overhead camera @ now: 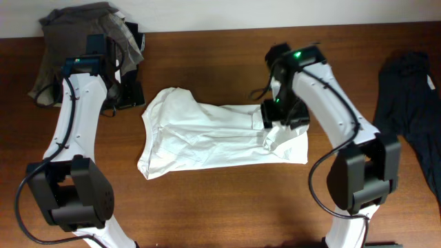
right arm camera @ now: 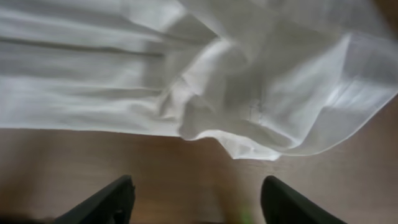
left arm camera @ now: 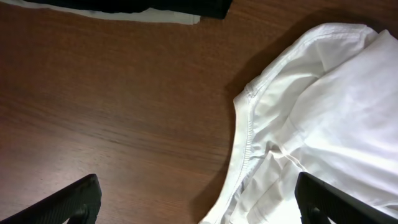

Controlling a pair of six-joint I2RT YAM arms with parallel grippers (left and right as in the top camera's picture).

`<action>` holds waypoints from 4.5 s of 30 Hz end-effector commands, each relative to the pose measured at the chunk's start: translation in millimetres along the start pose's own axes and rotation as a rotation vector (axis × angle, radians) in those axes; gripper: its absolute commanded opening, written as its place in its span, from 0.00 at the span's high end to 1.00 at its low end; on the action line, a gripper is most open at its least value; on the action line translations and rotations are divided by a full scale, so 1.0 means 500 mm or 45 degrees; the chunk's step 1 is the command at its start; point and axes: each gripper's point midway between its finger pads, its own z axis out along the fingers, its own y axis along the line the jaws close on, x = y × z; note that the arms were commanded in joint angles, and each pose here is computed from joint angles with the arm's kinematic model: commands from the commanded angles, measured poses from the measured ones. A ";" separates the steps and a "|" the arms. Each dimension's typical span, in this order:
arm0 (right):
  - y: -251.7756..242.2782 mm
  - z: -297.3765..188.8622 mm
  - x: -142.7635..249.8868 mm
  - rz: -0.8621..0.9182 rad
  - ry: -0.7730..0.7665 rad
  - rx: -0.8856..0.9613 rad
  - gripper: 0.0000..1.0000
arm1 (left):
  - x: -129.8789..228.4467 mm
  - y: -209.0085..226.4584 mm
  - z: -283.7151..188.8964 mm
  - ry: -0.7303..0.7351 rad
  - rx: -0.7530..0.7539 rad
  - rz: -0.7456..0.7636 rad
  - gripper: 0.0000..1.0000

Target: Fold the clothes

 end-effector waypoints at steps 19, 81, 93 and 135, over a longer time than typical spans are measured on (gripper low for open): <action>-0.044 0.135 0.018 0.338 -0.018 0.218 0.48 | 0.008 0.003 0.012 0.027 0.004 0.001 0.01; -0.195 -0.058 -0.095 0.448 -0.248 0.023 0.96 | 0.003 0.002 0.013 0.015 0.006 0.000 0.01; -0.085 0.094 -0.164 0.340 -0.185 -0.152 0.96 | 0.005 0.003 0.013 0.019 0.005 0.000 0.01; 0.019 0.144 -0.048 0.207 0.003 -0.154 0.96 | 0.013 0.003 0.026 0.033 0.003 0.002 0.01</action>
